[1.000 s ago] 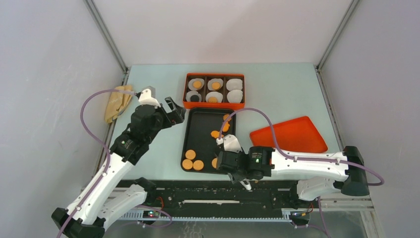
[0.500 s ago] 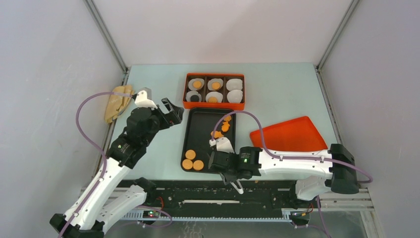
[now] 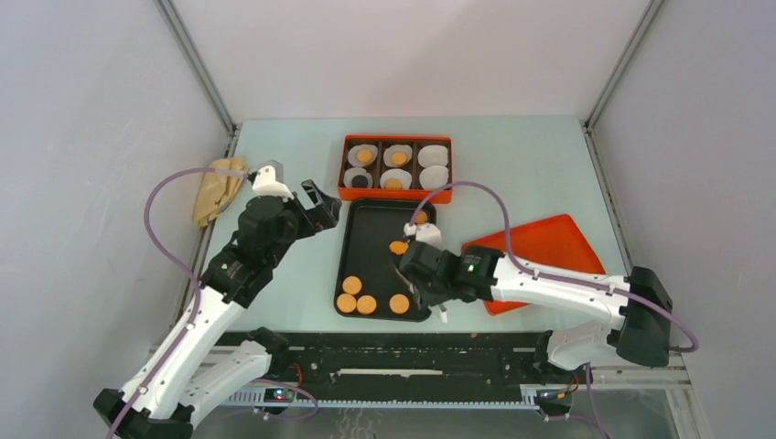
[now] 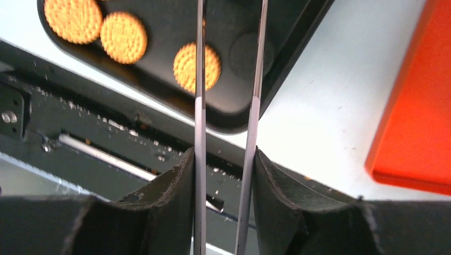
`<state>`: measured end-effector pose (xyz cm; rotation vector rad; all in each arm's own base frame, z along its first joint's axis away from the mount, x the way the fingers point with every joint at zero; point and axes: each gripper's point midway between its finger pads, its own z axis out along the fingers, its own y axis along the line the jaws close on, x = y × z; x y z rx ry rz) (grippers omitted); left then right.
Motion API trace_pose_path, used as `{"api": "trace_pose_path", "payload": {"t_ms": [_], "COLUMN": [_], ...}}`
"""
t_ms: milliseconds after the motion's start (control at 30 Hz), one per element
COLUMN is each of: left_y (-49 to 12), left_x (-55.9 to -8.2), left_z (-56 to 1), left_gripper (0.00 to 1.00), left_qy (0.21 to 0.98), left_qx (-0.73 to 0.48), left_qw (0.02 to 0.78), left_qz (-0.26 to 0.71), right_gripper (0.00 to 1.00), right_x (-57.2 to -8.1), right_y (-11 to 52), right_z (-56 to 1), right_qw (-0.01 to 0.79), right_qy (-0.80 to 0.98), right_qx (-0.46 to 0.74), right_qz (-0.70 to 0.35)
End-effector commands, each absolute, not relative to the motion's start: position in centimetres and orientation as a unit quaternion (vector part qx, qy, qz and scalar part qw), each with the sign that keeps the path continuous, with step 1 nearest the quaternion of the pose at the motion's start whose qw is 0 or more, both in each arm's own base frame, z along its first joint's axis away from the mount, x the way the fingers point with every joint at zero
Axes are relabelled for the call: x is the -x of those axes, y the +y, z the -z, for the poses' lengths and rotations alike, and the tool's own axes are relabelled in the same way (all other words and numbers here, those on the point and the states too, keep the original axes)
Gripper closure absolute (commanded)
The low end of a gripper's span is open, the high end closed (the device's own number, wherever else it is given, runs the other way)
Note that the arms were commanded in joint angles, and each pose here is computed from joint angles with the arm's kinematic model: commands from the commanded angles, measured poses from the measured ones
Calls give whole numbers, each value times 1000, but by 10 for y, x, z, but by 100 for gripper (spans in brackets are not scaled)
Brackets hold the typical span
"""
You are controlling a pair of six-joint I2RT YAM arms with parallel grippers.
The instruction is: Pack the cookies
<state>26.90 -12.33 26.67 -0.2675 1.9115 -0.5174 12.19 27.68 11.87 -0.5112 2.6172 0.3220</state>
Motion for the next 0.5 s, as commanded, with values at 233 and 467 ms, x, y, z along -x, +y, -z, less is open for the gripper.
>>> {"api": "trace_pose_path", "payload": {"t_ms": [233, 467], "left_y": [-123, -125], "left_x": [-281, -287], "left_z": [-272, -265], "left_gripper": [0, 0], "left_qy": [800, 807], "left_qx": [107, 105], "left_qw": [554, 549], "left_qz": [202, 193], "right_gripper": [87, 87], "right_x": [-260, -339], "right_y": [287, 269], "right_z": [-233, -233], "right_qw": [405, 418], "right_qy": [891, 896], "right_qx": [138, 96], "right_qz": [-151, -114]}}
